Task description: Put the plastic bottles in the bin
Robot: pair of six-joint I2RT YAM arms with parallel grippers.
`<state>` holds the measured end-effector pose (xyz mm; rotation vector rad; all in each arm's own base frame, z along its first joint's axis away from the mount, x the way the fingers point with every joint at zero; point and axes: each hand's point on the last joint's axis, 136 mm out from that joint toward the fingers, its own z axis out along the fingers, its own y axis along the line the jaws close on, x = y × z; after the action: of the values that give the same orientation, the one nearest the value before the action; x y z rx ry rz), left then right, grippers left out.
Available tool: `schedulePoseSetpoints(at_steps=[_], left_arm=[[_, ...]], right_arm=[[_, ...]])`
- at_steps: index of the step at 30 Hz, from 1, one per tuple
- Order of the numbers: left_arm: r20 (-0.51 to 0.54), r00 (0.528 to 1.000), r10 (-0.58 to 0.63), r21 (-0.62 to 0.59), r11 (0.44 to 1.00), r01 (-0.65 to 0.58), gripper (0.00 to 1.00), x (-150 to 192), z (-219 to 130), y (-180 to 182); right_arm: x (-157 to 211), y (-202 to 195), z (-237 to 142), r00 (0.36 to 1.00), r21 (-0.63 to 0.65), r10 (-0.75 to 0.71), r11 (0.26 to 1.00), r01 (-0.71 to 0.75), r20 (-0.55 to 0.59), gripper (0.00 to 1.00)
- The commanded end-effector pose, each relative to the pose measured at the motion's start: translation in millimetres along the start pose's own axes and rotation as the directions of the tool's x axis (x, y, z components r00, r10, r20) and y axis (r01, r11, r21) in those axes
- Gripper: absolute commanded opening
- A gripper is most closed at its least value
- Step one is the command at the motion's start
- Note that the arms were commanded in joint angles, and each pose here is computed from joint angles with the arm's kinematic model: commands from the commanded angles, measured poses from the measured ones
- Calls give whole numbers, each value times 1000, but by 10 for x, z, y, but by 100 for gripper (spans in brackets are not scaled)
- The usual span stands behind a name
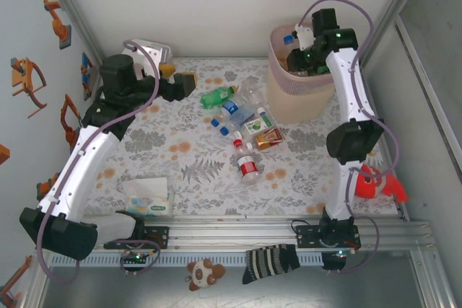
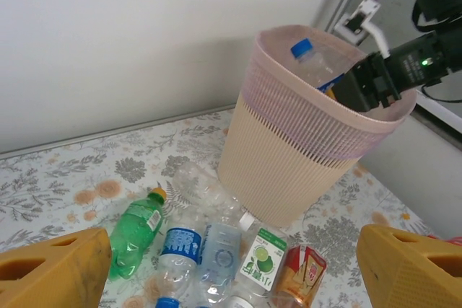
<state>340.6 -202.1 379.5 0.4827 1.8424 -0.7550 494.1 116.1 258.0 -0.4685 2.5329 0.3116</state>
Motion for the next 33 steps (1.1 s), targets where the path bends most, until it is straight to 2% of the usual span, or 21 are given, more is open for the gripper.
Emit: schedulePoseSetpoints(at_steps=[1,11,17,21,26,33], left_arm=[[-11,1000,-21,34,999,21,86,55,32,-24],[10,999,-47,38,998,47,85,60,44,-13],[15,998,-61,30,998,60,85,73,45,5],[14,997,-70,27,997,70,84,90,48,15],[23,997,-73,32,997,72,84,73,44,7],[19,997,-74,48,996,73,84,80,62,-13]], right_arm=[[199,76,65,996,-67,-16,998,10,-86,34],[457,15,573,976,-114,12,993,-37,-216,35],[673,-104,897,950,-83,35,995,-64,-310,36],[779,-162,1028,935,-61,50,995,-77,-352,40],[684,-117,949,946,-75,62,993,-90,-320,49],[385,-34,576,976,-76,79,992,-97,-204,59]])
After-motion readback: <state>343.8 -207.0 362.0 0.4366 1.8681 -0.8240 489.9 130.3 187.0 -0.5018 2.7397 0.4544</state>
